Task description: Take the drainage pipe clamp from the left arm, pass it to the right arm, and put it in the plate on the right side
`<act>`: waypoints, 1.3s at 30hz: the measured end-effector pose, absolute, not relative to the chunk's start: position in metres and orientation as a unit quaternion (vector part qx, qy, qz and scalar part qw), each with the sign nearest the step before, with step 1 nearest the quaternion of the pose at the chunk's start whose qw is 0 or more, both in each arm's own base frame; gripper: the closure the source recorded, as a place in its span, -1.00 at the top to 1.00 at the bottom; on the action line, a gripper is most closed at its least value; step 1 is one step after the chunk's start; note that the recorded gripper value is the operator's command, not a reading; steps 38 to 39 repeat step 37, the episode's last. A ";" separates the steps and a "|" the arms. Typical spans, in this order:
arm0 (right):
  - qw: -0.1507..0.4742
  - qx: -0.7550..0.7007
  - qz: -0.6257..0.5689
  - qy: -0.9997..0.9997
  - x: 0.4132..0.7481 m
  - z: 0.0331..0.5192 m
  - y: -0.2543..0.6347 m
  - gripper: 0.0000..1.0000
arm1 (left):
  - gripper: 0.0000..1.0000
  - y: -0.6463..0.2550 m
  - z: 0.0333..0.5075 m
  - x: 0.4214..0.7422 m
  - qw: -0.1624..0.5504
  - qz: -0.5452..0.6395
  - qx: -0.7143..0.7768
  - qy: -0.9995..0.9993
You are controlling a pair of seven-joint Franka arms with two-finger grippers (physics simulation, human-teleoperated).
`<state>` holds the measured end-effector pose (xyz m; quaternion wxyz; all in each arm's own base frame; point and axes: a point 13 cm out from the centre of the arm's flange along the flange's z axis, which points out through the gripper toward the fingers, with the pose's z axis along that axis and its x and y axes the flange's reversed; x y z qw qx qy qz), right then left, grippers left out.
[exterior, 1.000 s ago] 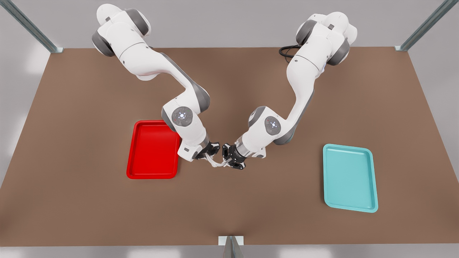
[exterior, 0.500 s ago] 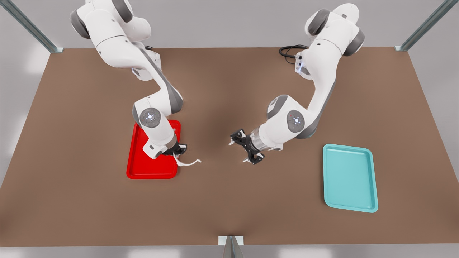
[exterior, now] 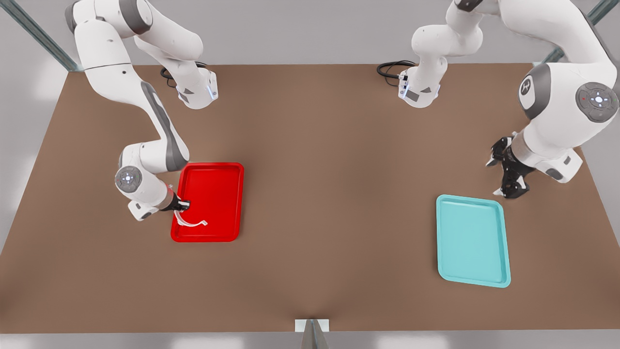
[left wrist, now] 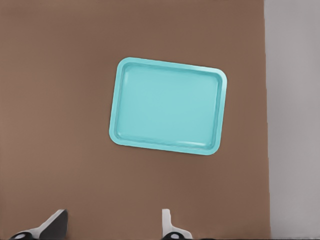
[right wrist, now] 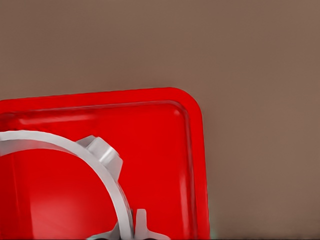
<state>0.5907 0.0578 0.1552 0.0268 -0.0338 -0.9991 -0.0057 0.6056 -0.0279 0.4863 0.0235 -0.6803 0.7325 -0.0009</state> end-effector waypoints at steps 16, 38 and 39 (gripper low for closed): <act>0.077 0.028 0.005 -0.997 0.543 0.110 0.066 1.00 | 1.00 -0.025 0.480 0.592 -0.008 0.012 -0.283 0.959; -0.082 -0.025 0.029 -0.996 0.628 0.494 0.036 1.00 | 1.00 -0.043 0.462 0.606 -0.021 0.015 -0.046 0.999; -0.082 -0.025 0.029 -0.996 0.628 0.494 0.036 1.00 | 1.00 -0.043 0.462 0.606 -0.021 0.015 -0.046 0.999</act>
